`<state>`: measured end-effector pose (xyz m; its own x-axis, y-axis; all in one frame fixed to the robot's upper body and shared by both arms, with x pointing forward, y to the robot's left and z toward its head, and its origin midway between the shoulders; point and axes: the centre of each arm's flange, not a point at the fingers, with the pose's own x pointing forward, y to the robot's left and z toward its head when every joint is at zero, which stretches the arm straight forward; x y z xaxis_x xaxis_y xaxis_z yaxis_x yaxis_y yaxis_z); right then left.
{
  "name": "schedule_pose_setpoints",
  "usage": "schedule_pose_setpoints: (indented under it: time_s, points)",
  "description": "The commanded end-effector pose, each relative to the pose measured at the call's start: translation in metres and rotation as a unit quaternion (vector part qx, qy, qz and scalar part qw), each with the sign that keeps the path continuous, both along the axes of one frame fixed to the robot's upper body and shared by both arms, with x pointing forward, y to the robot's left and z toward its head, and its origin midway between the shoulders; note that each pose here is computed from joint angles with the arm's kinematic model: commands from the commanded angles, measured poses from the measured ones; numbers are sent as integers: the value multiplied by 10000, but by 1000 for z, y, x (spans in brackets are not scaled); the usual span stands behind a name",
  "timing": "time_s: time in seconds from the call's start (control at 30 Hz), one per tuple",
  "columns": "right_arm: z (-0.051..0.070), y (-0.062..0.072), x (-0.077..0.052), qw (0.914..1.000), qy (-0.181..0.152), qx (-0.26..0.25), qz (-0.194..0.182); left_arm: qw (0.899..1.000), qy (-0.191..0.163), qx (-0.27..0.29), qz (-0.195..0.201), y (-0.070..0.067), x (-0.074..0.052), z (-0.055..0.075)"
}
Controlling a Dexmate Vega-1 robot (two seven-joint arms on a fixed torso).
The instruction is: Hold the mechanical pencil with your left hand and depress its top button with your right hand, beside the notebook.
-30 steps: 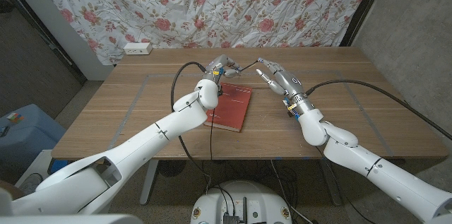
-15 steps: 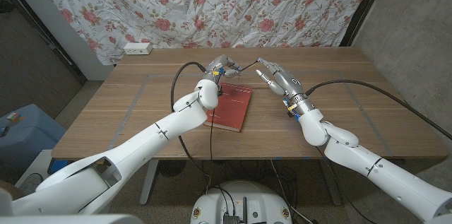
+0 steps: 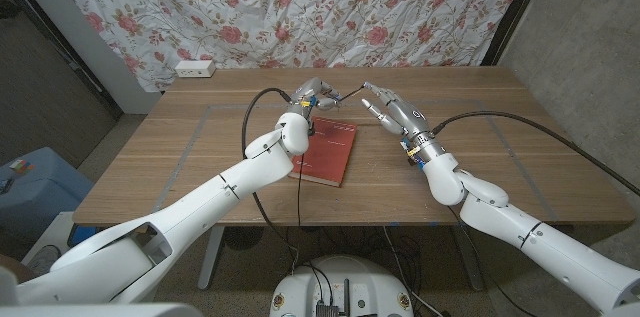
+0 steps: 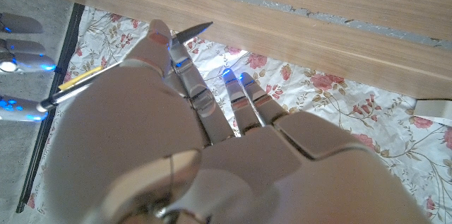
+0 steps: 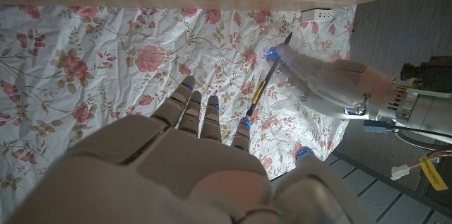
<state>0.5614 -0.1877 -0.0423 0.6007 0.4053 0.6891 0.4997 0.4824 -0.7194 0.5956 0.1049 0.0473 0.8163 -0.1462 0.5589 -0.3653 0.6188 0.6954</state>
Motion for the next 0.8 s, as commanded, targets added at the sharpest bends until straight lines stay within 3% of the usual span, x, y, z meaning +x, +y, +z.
schedule_pose_setpoints:
  time_s: [0.03,0.8]
  points:
    - [0,0,1,9998,29,-164,-82,10000,10,-7,8,1,2,1]
    - [1,0,-3,9997,-10,-212,-134,10000,-10,-40,58,2,-4,-4]
